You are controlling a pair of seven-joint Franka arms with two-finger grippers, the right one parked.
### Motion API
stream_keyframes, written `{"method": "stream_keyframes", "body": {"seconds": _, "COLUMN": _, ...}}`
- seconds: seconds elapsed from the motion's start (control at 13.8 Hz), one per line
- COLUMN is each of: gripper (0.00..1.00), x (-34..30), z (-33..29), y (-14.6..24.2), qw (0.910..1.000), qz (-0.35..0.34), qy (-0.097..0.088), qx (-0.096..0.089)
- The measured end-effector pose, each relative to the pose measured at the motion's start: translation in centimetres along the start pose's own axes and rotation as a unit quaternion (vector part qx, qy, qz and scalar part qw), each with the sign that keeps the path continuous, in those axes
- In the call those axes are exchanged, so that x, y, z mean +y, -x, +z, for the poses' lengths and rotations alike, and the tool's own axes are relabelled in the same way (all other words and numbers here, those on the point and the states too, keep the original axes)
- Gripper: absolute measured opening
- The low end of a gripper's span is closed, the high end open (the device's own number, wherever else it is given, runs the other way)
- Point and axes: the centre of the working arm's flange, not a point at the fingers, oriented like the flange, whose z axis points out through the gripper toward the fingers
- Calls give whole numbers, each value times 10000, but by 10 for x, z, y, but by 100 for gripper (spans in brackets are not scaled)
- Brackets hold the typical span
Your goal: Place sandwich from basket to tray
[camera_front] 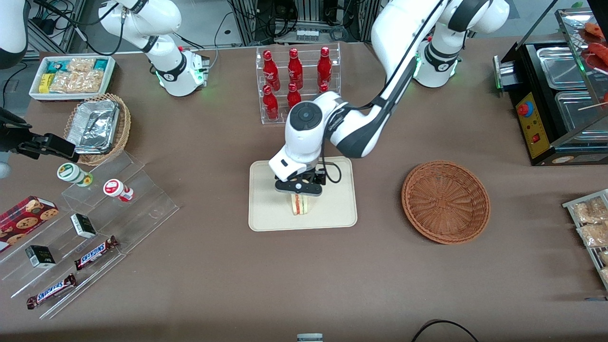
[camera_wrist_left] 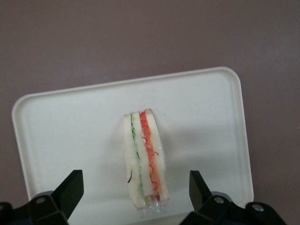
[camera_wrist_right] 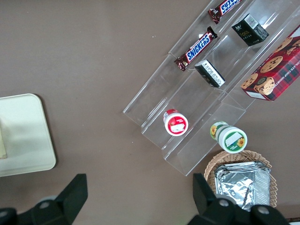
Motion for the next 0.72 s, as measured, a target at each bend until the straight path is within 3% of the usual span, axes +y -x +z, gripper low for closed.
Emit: {"method": "stream_keyframes", "body": {"seconds": 0.72, "gripper": 100, "x": -110, "z": -119, "y": -56, "qw": 9942, "qz": -865, "qy": -602, "qx": 205}}
